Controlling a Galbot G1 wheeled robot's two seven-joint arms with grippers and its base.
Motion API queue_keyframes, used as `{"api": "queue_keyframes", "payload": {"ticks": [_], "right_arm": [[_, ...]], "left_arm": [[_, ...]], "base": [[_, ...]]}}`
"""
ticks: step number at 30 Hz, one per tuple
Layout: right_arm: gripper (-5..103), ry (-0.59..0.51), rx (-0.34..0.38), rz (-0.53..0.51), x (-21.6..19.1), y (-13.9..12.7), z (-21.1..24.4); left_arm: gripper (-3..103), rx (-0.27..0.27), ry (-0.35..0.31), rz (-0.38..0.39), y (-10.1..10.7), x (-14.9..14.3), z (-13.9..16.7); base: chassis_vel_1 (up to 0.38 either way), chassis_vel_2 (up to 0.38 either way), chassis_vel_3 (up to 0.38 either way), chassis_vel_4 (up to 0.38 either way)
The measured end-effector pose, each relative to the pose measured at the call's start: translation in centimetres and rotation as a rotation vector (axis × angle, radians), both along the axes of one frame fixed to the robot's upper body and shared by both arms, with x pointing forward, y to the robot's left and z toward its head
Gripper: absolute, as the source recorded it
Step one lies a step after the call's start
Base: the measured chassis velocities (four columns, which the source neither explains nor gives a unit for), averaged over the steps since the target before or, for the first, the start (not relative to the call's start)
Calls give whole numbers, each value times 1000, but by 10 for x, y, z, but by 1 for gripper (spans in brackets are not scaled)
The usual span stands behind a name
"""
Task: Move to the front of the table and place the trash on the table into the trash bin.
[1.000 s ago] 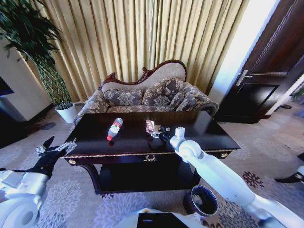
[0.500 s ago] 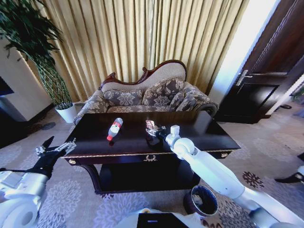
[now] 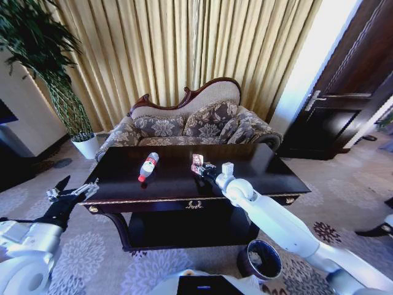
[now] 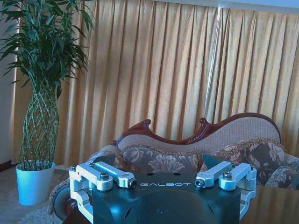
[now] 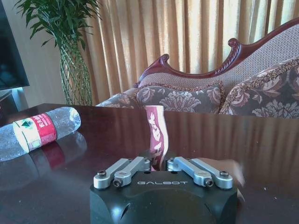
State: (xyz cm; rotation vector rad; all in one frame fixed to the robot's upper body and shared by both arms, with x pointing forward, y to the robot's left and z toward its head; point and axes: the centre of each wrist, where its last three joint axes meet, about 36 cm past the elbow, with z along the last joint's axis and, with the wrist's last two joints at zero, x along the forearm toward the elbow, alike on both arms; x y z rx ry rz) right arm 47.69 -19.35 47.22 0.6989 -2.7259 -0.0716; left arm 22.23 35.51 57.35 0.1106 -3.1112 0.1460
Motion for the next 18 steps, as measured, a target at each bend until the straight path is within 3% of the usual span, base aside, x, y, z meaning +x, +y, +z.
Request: {"api": "queue_keyframes", "payload": {"ticks": [4, 18], "right_arm": [[2, 0, 1, -1, -3, -3, 1], [0, -22, 34, -38, -16, -15, 21]], "left_arm": [[100, -3, 0, 0, 0, 0, 0], [100, -9, 0, -6, 0, 0, 0]], "base": [[0, 0, 0, 0], [0, 0, 0, 0]]}}
